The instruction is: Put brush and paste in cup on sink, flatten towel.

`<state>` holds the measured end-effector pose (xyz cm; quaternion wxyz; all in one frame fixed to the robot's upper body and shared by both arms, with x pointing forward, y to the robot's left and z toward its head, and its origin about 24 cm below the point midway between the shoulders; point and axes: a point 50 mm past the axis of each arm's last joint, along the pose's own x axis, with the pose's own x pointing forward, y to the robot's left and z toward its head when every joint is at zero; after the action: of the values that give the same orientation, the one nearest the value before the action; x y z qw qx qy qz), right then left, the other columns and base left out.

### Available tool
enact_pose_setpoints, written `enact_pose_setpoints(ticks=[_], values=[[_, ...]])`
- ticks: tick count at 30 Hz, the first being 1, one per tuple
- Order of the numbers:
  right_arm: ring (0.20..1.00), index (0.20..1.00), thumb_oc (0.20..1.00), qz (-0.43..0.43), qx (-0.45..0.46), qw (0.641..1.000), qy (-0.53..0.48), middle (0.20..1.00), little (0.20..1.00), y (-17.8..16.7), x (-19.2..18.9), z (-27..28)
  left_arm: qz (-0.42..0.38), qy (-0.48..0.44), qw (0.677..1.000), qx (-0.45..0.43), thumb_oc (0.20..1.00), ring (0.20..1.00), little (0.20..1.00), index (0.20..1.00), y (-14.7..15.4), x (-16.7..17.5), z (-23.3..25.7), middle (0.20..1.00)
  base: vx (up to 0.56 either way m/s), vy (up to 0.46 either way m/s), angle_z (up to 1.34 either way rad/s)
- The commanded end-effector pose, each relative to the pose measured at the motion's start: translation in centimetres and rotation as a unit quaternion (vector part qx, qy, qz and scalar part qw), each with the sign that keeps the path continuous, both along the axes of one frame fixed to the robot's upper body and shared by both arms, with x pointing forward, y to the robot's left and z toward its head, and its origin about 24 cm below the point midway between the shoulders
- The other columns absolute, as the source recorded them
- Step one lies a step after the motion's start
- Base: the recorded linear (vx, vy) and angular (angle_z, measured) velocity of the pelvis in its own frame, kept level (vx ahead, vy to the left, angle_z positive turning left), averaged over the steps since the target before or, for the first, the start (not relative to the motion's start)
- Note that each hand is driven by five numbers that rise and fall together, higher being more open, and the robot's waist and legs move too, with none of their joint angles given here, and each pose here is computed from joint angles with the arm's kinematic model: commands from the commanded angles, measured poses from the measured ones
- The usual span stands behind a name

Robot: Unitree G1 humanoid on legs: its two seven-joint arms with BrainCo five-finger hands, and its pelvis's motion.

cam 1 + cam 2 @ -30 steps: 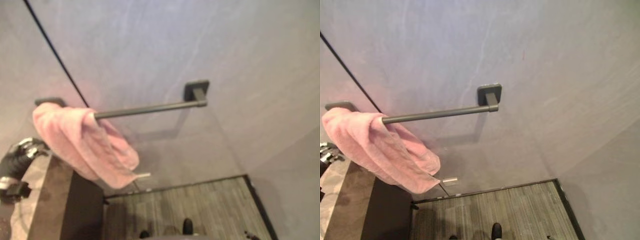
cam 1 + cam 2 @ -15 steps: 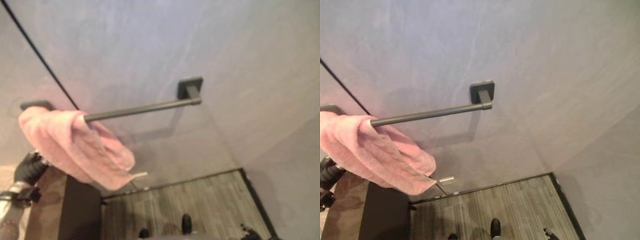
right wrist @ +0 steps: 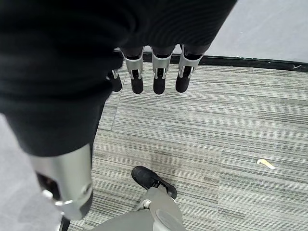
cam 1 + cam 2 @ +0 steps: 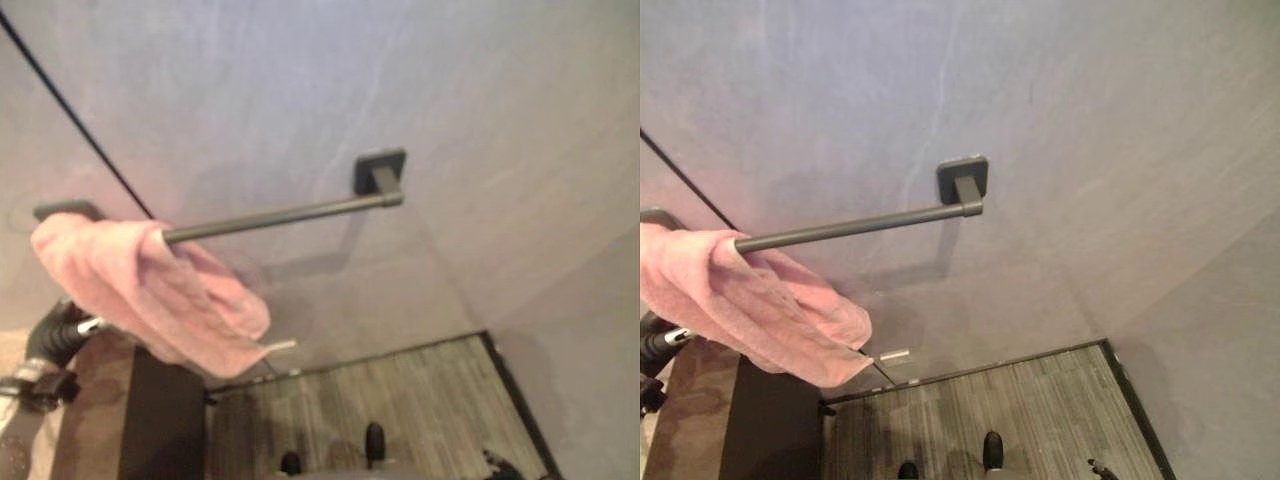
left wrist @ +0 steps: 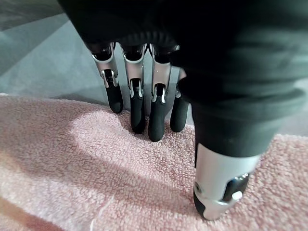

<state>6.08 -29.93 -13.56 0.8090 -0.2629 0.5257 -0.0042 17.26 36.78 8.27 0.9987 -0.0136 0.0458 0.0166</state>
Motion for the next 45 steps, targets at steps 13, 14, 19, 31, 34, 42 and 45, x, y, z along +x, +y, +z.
enact_pose_setpoints(ticks=[13,14,19,31,34,42,45], values=[[1.0,1.0,1.0,0.012,-0.028,1.0,-0.004,1.0,1.0,-1.4,0.4,0.6,-0.047,-0.171,0.976,0.127,1.0,1.0,1.0,1.0,-0.9,1.7,10.0,1.0,0.0,0.0,0.0],[1.0,1.0,1.0,0.011,-0.028,1.0,-0.003,1.0,1.0,-1.4,0.4,0.6,-0.046,-0.177,0.975,0.129,1.0,1.0,1.0,1.0,-0.8,1.7,10.3,1.0,0.0,0.0,0.0],[1.0,1.0,1.0,0.021,-0.028,0.999,-0.022,1.0,1.0,-1.4,1.3,1.0,-0.043,-0.184,0.973,0.134,1.0,1.0,1.0,1.0,-0.8,1.7,10.6,1.0,0.0,0.0,0.0],[1.0,1.0,1.0,0.07,0.045,0.974,-0.212,1.0,1.0,0.2,6.9,5.8,-0.029,-0.156,0.978,0.134,1.0,1.0,1.0,1.0,0.1,0.5,9.7,1.0,0.0,0.0,0.0],[1.0,1.0,1.0,0.083,0.048,0.97,-0.225,1.0,1.0,0.4,7.6,6.4,-0.022,-0.144,0.981,0.13,1.0,1.0,1.0,1.0,0.5,0.3,9.1,1.0,-0.01,0.011,0.01],[1.0,1.0,1.0,0.2,0.13,0.889,-0.39,1.0,1.0,4.4,14.6,14.4,-0.026,-0.105,0.987,0.12,1.0,1.0,1.0,1.0,0.7,-0.2,7.8,1.0,-0.06,0.047,0.01],[1.0,1.0,1.0,0.239,0.154,0.865,-0.414,1.0,1.0,5.8,15.8,16.4,-0.032,-0.1,0.987,0.119,1.0,1.0,1.0,1.0,0.6,-0.1,7.6,1.0,-0.04,0.035,0.05]])
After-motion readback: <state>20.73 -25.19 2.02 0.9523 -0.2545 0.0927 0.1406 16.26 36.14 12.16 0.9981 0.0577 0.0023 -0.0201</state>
